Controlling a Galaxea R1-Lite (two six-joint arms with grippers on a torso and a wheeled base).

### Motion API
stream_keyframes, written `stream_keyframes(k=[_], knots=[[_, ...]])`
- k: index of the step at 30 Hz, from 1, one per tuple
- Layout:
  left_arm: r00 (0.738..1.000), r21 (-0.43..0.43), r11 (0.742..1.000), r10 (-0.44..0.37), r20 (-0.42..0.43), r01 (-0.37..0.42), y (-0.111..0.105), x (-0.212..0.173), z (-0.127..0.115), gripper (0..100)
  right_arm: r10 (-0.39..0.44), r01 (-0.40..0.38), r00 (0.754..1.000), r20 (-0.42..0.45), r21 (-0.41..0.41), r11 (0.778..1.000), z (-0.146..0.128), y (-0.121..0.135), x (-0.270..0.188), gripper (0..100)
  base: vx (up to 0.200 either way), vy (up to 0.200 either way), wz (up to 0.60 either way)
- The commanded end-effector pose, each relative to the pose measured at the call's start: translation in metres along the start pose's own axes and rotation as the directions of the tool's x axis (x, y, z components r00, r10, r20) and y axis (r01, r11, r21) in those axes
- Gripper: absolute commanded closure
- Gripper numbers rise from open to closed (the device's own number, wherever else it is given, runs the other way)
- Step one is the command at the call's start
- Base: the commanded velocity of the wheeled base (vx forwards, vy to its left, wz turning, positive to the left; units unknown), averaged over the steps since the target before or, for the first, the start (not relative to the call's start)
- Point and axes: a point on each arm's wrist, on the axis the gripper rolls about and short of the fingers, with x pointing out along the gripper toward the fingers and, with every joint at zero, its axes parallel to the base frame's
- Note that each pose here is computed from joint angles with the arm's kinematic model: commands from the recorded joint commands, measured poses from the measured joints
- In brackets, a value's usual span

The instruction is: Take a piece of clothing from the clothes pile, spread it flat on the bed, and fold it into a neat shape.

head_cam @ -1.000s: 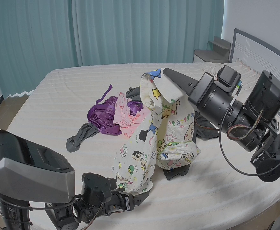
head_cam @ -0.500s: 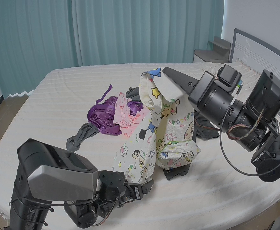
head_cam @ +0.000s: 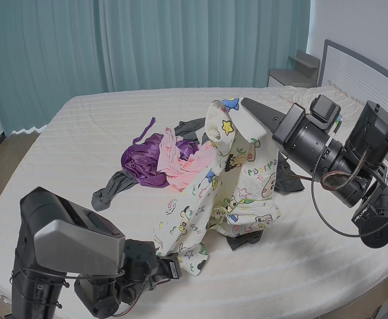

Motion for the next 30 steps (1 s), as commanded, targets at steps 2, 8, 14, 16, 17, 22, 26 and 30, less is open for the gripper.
stream_keyframes(k=[2,8,14,16,17,22,26,30], knots=[[0.997,-0.033,0.999,0.003,0.083,0.000,0.006,-0.048,0.034,100,-0.098,0.098,0.995,-0.004,-0.014,0.995,0.003,-0.025,-0.013,100,0.000,0.000,0.00],[0.955,-0.019,0.999,-0.020,0.295,0.027,0.004,-0.090,0.091,100,-0.216,0.216,0.976,-0.027,-0.020,0.976,0.004,-0.050,-0.026,100,0.000,0.000,0.00],[0.888,-0.016,1.000,-0.005,0.460,0.014,0.006,-0.116,0.137,100,-0.296,0.296,0.955,0.013,-0.022,0.955,0.014,-0.062,-0.038,100,0.000,0.000,0.00],[0.868,-0.006,1.000,-0.004,0.497,0.008,0.003,-0.124,0.152,100,-0.284,0.286,0.957,0.050,-0.026,0.958,0.024,-0.058,-0.039,100,0.000,0.000,0.00],[0.859,-0.006,1.000,-0.005,0.512,0.009,0.001,-0.128,0.159,100,-0.271,0.273,0.960,0.070,-0.029,0.962,0.030,-0.053,-0.039,100,0.000,0.000,0.00],[0.789,-0.018,0.999,-0.014,0.614,0.032,-0.016,-0.156,0.196,100,-0.143,0.154,0.974,0.174,-0.046,0.987,0.076,0.000,-0.043,100,0.000,0.000,0.00],[0.754,-0.021,0.999,-0.021,0.656,0.047,-0.021,-0.173,0.206,100,-0.073,0.088,0.972,0.221,-0.056,0.995,0.098,0.030,-0.056,100,0.000,0.000,0.00],[0.770,-0.028,0.999,-0.013,0.638,0.039,-0.018,-0.173,0.199,100,-0.100,0.109,0.978,0.183,-0.043,0.993,0.089,0.023,-0.062,100,0.000,0.000,0.00]])
